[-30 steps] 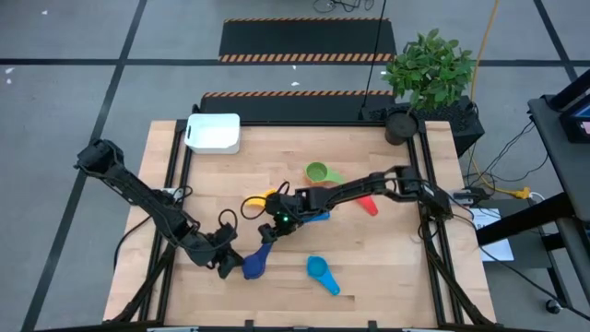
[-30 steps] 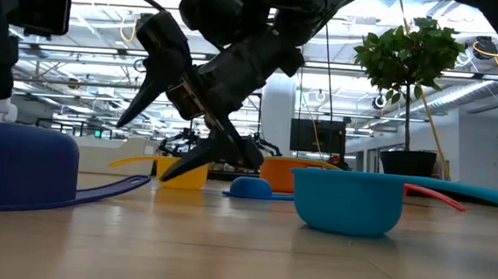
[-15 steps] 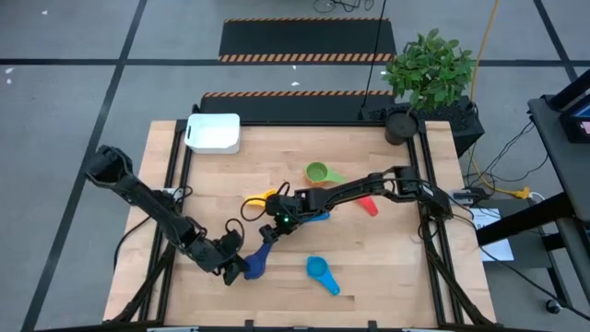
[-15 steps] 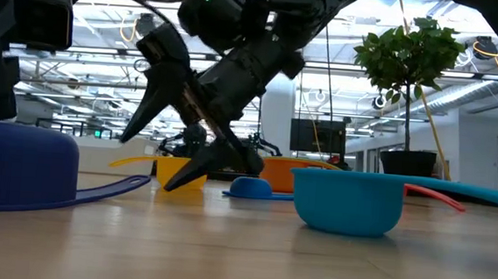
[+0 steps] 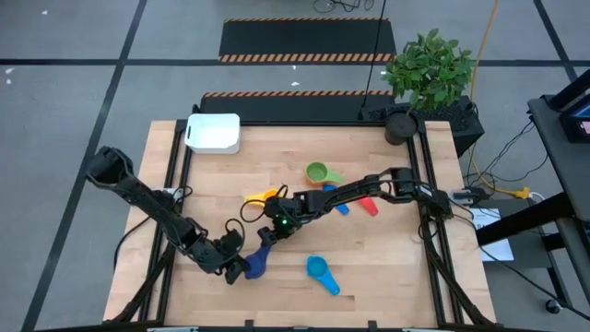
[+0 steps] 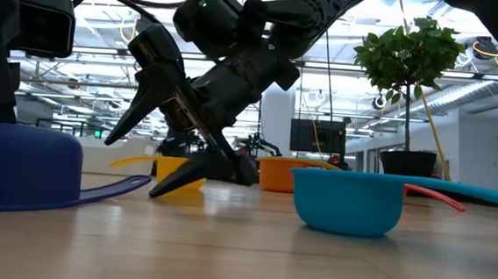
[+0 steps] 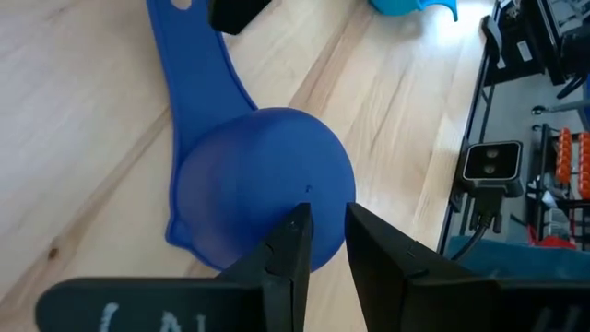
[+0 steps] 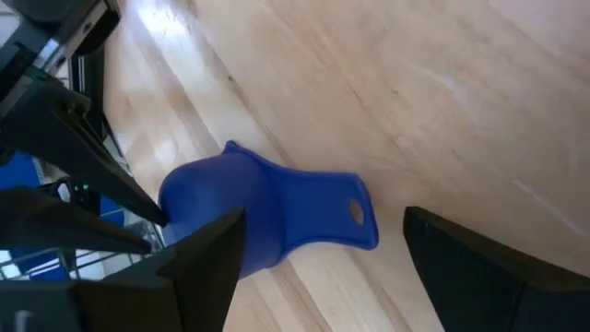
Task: Nest measuring cups in basket
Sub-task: Stack the dark blue measuring cup into the light green measuring cup
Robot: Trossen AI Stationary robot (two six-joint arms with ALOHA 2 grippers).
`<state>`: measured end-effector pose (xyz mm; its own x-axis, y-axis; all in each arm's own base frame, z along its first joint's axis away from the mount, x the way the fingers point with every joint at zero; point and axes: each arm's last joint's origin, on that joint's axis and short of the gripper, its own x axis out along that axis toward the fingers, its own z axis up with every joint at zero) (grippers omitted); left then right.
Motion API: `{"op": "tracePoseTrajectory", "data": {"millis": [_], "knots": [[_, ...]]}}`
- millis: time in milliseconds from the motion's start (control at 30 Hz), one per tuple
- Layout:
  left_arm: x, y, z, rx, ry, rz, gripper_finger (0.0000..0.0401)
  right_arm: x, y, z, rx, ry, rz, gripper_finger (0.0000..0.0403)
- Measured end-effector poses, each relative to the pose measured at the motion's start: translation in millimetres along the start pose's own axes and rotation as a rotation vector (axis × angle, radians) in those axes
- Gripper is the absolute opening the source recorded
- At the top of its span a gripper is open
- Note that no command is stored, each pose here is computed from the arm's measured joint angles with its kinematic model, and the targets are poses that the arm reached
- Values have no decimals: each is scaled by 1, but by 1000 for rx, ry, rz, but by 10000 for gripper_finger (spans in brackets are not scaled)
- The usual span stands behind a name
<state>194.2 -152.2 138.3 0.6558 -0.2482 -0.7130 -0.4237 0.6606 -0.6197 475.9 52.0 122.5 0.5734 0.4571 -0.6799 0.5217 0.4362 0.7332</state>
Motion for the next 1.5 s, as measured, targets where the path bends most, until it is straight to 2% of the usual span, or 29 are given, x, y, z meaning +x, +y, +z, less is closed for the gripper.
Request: {"op": "tracePoseTrajectory", "data": {"millis": [167, 633, 767, 867, 933, 1167, 1267, 1367, 1500], "knots": [[0, 1, 0, 7, 1, 15, 76, 2, 1, -1, -27, 1, 11, 242], [0, 6, -1, 56, 15, 57, 76, 2, 0, 0, -69, -4, 18, 64], [0, 6, -2, 77, 16, 58, 76, 1, -1, 3, -78, -13, 17, 31], [0, 6, -2, 92, 18, 60, 76, -1, -2, 6, -81, -21, 21, 33], [0, 6, -2, 102, 18, 60, 76, -2, -3, 8, -83, -25, 21, 48], [0, 6, -2, 120, 32, 57, 76, -6, -5, 16, -133, -43, 28, 149], [0, 6, -3, 120, 32, 56, 76, -6, -5, 16, -149, -45, 28, 179], [0, 6, -3, 120, 33, 56, 76, -6, -5, 16, -163, -43, 28, 181], [0, 6, -3, 120, 35, 56, 76, -6, -5, 16, -174, -41, 29, 155]]}}
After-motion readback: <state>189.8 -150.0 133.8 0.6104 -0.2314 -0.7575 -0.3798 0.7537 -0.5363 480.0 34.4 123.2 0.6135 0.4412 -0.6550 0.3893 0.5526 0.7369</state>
